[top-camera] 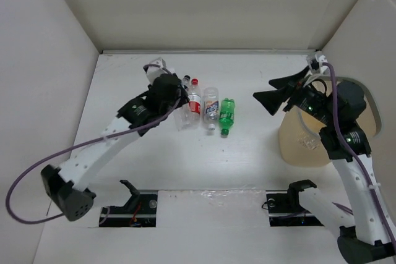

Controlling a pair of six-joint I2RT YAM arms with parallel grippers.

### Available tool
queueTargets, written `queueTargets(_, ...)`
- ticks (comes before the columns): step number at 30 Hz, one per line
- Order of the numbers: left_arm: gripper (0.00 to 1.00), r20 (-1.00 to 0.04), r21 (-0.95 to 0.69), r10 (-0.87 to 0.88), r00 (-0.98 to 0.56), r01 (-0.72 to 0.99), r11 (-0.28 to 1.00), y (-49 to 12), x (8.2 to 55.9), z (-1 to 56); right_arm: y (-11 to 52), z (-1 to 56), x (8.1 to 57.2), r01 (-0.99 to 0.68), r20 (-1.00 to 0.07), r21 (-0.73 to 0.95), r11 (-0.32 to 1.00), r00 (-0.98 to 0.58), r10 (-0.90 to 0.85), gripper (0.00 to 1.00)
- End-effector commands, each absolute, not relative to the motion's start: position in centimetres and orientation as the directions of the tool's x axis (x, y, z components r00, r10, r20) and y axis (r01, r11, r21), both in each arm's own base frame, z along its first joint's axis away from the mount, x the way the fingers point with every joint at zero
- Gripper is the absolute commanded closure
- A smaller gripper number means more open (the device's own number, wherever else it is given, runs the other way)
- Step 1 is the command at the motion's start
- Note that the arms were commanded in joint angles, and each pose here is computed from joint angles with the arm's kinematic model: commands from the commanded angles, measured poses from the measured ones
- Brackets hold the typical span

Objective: Put the plastic bottles in the bin

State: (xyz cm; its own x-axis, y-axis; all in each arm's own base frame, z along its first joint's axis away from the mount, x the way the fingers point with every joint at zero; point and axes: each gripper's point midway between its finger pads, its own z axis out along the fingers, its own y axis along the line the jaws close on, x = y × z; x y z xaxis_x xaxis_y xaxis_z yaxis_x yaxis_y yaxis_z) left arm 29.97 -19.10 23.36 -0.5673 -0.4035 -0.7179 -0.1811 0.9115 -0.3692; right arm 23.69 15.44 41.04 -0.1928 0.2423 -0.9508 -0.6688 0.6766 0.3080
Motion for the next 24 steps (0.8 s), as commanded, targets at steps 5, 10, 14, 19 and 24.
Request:
queueTargets(5, 1.0, -0.828, -0.554, -0.486, -0.278, 0.28, 0.784, -22.2, 29.5, 41.8, 22.9, 43.7, 22.1, -0.894, -0.967, 0.224, 0.387, -0.152, 0.206, 0.0)
queueTargets(10, 1.0, -0.828, -0.524, -0.532, -0.176, 0.582, 0.622, -24.9, 26.9, 50.6, 26.9, 45.0, 21.0, -0.953, -0.967, 0.188, 0.238, -0.136, 0.217, 0.0)
queueTargets(14, 1.0, -0.839, -0.474, -0.523, -0.15, 0.672, 0.568, -26.3, 26.2, 52.7, 28.7, 46.2, 19.9, -0.975, -0.96, 0.173, 0.138, -0.135, 0.247, 0.0)
queueTargets(19, 1.0, -0.834, -0.436, -0.532, -0.149, 0.769, 0.468, -27.5, 24.4, 53.9, 30.6, 47.1, 20.1, -0.98, -0.946, 0.183, 0.082, -0.153, 0.286, 0.0)
queueTargets(24, 1.0, -0.824, -0.421, -0.539, -0.176, 0.827, 0.373, -28.6, 23.0, 54.2, 32.1, 48.1, 20.9, -0.974, -0.92, 0.225, 0.036, -0.2, 0.338, 0.0)
